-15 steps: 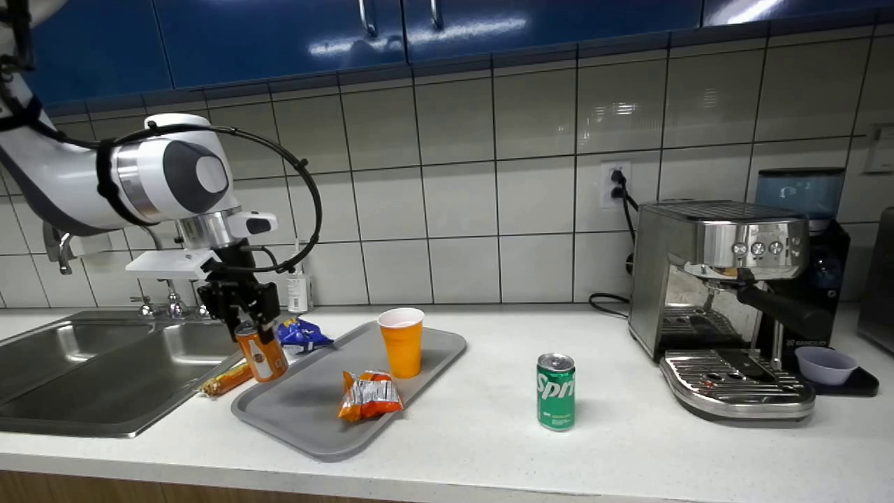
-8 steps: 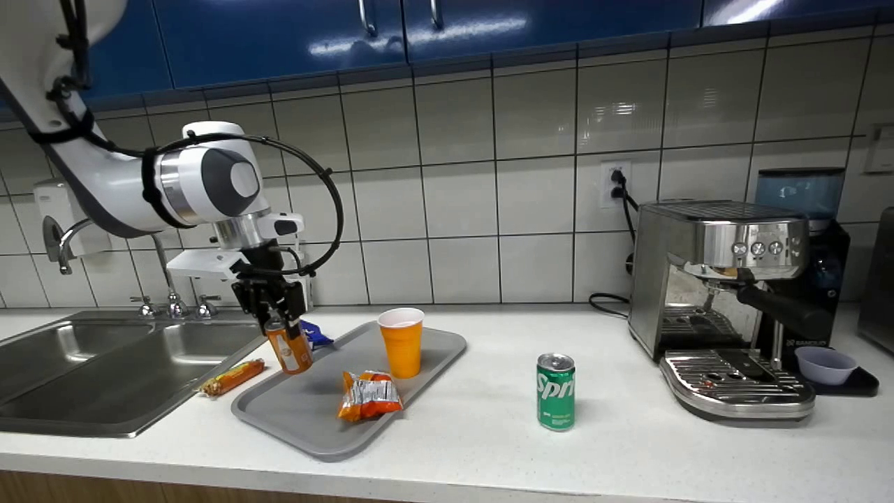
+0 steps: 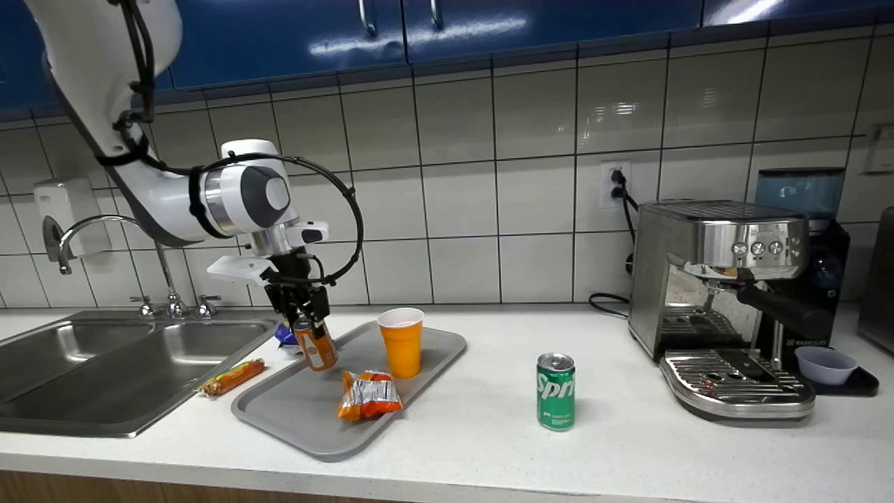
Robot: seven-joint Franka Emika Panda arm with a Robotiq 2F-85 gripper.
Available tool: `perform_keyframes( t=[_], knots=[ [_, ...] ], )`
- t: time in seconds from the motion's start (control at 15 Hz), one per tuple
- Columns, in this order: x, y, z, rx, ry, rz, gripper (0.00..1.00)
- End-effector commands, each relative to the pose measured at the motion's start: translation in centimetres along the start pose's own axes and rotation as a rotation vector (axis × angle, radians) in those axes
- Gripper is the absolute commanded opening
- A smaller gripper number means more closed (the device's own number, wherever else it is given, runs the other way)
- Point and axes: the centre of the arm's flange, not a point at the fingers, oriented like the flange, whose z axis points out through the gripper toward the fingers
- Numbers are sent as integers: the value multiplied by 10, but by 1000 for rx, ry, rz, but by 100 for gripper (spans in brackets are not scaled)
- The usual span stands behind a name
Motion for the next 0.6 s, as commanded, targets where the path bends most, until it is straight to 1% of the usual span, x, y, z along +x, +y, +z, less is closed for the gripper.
perform_keyframes(
  t=[0.0, 0.2, 0.53],
  knots=[
    [31, -12, 9, -5, 18, 57, 38],
    [47, -14, 17, 0, 17, 98, 38],
    [67, -15, 19, 34, 26, 185, 38]
  ],
)
